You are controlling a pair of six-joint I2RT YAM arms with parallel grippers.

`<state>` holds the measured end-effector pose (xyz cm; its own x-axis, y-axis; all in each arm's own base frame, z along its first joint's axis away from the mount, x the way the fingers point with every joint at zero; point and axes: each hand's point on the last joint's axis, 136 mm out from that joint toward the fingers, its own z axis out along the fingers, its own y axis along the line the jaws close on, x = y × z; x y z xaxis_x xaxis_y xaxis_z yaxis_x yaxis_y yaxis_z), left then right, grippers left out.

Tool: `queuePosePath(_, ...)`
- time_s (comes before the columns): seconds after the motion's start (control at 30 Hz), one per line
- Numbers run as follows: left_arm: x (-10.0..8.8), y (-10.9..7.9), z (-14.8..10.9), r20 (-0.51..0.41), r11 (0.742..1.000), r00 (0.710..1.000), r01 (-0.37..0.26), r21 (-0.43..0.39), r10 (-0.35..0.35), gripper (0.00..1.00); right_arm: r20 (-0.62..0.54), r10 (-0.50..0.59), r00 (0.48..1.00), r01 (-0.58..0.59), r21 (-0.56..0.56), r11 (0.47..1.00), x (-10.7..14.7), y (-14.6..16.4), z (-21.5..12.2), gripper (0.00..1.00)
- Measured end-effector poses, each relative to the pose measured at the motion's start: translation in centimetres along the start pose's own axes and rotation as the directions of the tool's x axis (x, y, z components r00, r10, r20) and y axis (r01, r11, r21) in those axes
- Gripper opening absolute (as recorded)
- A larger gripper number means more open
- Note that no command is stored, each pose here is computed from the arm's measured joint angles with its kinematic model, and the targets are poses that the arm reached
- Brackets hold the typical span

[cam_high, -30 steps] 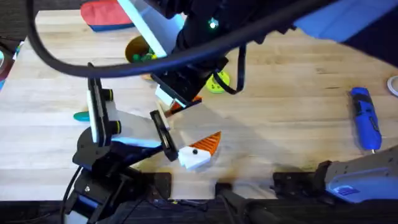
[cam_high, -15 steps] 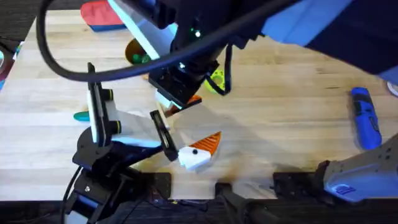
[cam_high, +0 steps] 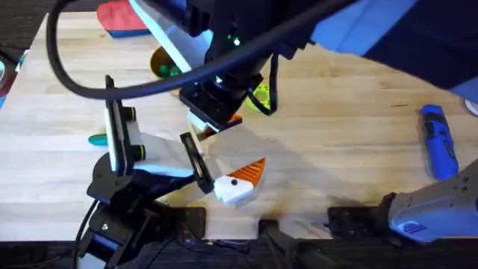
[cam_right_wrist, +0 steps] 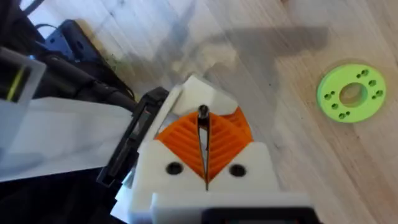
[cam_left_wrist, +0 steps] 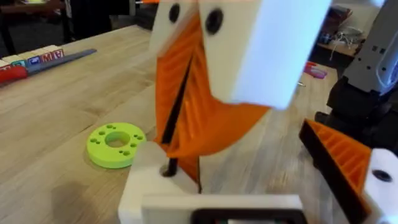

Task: Pick up the gripper from the table and insert it into the empty holder that is missing its gripper. Then pick up a screw, insert it into the mounting hole, and use the screwdriver to tighten it. Finally, clean up the table by picking up the vegetable and placing it into the bucket.

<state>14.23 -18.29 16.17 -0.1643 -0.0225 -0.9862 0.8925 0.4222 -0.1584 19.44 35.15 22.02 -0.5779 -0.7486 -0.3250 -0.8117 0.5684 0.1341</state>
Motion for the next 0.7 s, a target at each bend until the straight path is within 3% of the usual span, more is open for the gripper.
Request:
queuePosePath(0.57,0.0,0.01,0.0,0.0,1.0,1.0,0.0,0.0,0.0,0.986,-0.011,0.008,1.0,-0.009,-0.036,0.999,0.13,0.33,0.11,0.004)
queuePosePath(0.6,-0.01,0.0,0.0,0.0,1.0,1.0,0.0,0.0,0.0,0.986,-0.011,0.011,1.0,-0.011,-0.037,0.999,0.13,0.3,0.1,0.033)
queuePosePath(0.7,-0.01,0.0,0.0,0.0,1.0,1.0,0.0,0.0,0.0,0.985,-0.011,0.015,1.0,-0.016,-0.041,0.999,0.12,0.28,0.09,0.244)
